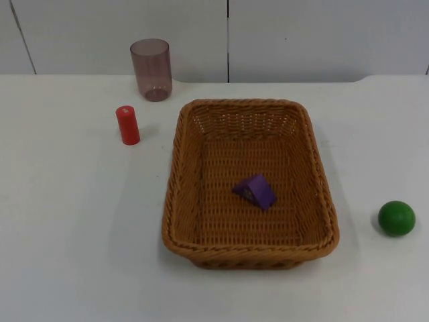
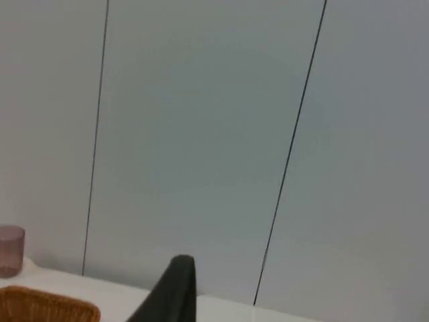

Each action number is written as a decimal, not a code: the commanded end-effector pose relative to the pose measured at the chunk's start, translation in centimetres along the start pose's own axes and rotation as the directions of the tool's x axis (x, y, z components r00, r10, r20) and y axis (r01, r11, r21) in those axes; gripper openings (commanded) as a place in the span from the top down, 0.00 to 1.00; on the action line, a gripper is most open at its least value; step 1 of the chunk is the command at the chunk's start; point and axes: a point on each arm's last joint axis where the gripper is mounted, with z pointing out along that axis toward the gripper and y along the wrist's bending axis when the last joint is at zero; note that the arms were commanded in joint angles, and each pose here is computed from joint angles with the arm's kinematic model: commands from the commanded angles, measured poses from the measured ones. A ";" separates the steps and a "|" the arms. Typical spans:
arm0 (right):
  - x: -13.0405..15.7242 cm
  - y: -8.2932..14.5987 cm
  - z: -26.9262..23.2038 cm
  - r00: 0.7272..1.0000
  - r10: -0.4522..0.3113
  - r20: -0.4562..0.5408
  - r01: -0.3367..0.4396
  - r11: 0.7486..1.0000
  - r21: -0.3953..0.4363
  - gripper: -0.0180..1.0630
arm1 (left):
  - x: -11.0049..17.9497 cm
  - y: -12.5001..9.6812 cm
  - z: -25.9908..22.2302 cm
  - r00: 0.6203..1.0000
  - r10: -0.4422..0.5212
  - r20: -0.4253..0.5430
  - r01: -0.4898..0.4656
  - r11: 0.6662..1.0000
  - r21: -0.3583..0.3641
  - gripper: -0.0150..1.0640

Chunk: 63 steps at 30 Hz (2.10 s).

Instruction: Pick up the basket with the left hand and place the triangular block into the basket with the right hand.

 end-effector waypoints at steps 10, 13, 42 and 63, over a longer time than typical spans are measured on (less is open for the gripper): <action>1.6 0.5 1.7 0.998 -0.008 -0.067 0.004 0.999 -0.053 0.01 | 0.6 0.2 0.2 0.999 0.011 -0.038 -0.010 0.999 0.031 0.01; 1.8 0.8 1.9 0.997 0.001 -0.072 -0.008 0.996 -0.087 0.01 | 1.2 0.3 0.7 0.997 0.021 -0.070 -0.017 0.998 0.061 0.01; 10.9 2.5 7.3 0.865 0.122 -0.486 -0.182 0.980 -0.077 0.01 | 10.3 -0.2 5.1 0.876 0.026 -0.482 0.026 0.995 0.101 0.01; 12.9 2.6 8.2 0.842 0.101 -0.529 -0.158 0.985 -0.064 0.01 | 12.1 -0.3 5.6 0.840 0.032 -0.541 0.024 0.995 0.097 0.01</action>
